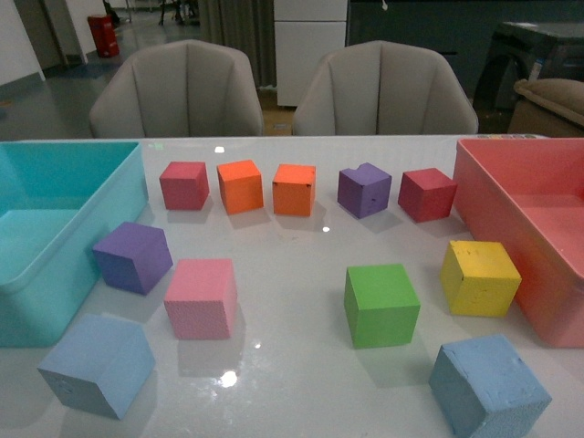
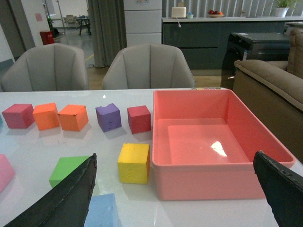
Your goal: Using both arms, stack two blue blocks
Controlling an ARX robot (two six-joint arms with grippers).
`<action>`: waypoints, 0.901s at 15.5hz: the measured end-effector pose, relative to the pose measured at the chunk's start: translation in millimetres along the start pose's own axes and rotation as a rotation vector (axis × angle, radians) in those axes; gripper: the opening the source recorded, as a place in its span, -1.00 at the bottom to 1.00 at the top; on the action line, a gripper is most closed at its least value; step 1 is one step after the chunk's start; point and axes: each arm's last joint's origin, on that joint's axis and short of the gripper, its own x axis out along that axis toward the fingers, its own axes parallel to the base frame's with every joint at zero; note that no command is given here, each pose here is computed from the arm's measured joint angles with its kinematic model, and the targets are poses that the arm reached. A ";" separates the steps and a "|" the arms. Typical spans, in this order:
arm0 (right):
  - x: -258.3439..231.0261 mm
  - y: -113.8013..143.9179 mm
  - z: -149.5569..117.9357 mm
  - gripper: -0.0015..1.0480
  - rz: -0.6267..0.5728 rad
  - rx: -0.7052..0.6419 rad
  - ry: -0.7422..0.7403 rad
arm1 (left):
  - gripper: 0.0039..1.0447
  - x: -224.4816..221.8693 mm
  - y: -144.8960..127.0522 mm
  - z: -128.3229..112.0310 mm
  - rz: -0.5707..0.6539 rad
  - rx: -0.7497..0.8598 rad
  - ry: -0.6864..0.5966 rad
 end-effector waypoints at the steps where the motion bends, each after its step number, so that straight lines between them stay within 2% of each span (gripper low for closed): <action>1: 0.0 0.0 0.0 0.87 0.000 0.000 0.000 | 0.88 0.0 0.0 0.0 0.000 0.000 0.000; 14: 0.0 0.0 0.0 0.87 0.000 0.000 0.000 | 0.88 0.0 0.0 0.0 0.000 0.000 0.000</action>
